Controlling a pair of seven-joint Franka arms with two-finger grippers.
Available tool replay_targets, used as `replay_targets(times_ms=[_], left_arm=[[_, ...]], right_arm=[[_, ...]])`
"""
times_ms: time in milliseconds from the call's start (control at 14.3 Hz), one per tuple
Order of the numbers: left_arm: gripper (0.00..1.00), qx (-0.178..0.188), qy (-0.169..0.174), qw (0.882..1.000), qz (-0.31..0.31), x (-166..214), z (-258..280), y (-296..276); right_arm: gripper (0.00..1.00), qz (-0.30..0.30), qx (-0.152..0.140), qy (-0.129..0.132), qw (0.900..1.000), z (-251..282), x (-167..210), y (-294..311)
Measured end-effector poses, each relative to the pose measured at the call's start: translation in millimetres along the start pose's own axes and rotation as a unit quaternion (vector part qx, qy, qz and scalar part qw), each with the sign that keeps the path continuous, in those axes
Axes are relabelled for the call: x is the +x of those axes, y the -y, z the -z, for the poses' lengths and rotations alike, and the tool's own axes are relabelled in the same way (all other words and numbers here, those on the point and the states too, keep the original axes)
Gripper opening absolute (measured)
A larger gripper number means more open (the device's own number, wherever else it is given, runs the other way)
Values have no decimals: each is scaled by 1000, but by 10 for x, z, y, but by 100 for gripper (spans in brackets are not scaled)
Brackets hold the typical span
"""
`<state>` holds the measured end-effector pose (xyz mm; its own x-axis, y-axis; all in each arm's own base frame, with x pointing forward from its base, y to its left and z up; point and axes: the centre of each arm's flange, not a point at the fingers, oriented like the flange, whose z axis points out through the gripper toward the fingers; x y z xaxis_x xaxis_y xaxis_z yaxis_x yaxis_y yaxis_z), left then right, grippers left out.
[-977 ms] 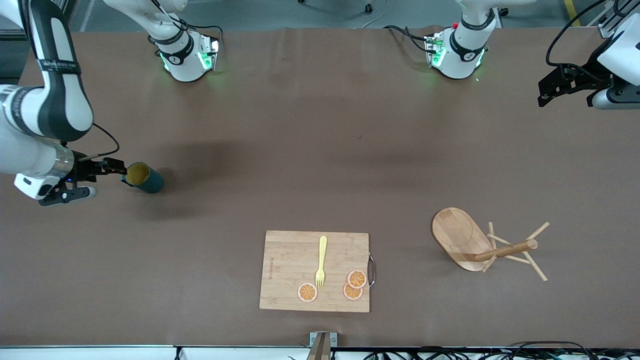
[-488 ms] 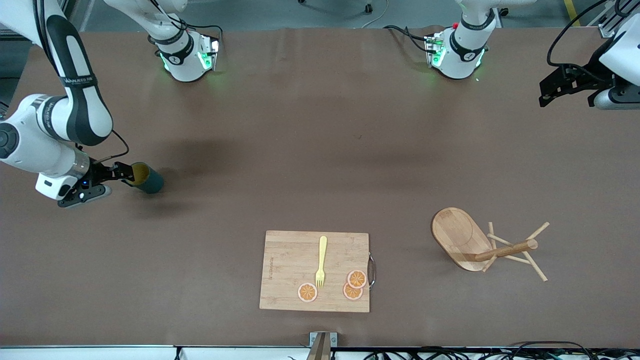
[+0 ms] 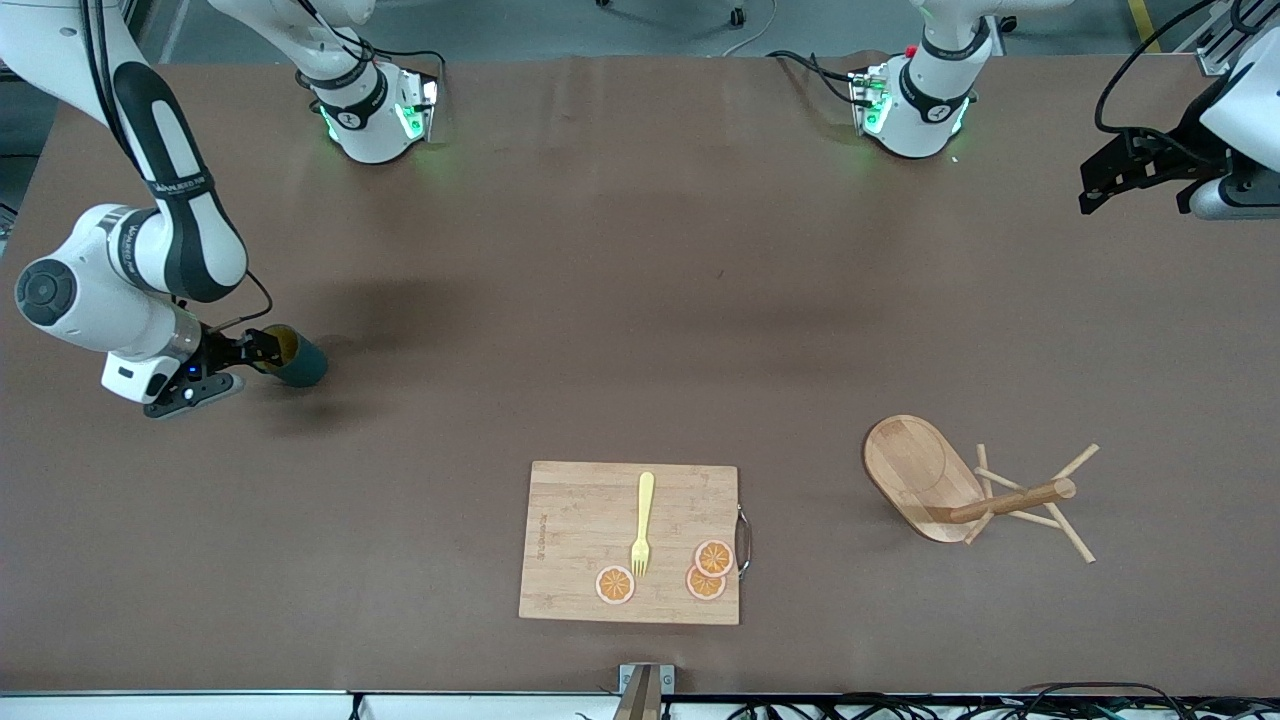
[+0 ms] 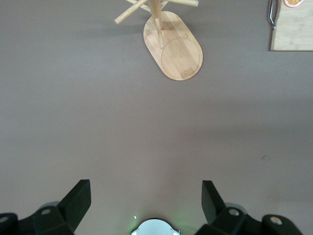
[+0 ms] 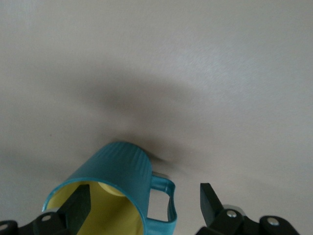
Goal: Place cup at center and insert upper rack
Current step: 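Reach the right gripper to the teal mug and grasp its rim, then carry the mug toward the table middle while the left gripper approaches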
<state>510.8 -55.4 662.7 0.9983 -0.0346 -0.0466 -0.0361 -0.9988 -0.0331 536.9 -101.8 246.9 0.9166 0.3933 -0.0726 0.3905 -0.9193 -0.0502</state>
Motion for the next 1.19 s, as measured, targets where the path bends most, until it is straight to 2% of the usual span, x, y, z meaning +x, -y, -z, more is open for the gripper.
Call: replay_targets(times_ms=[140, 209, 279, 558, 698, 767, 977, 1186], left_arm=[[100, 0, 0, 1000, 0, 0, 0, 3], [100, 0, 0, 1000, 0, 0, 0, 3], [100, 0, 0, 1000, 0, 0, 0, 4], [100, 1, 3, 1000, 1, 12, -24, -2], [100, 1, 10, 1000, -3, 52, -88, -35], [100, 1, 15, 1000, -5, 86, -140, -65], [100, 1, 22, 1000, -17, 253, -340, -202], [100, 0, 23, 999, -24, 388, -511, -401]], right_arm=[[97, 10, 1, 2, 1000, -92, -25, 18], [93, 14, 3, 5, 1000, -142, -36, 26], [84, 16, 4, 8, 1000, -184, -46, 34], [38, 21, 8, 11, 1000, -226, -55, 40], [20, 7, 24, 10, 1000, -235, -62, 62], [6, -5, 38, 11, 999, -221, -52, 95], [4, -64, 55, 12, 996, 39, 139, 409], [4, -144, 48, 16, 988, 410, 470, 1239]])
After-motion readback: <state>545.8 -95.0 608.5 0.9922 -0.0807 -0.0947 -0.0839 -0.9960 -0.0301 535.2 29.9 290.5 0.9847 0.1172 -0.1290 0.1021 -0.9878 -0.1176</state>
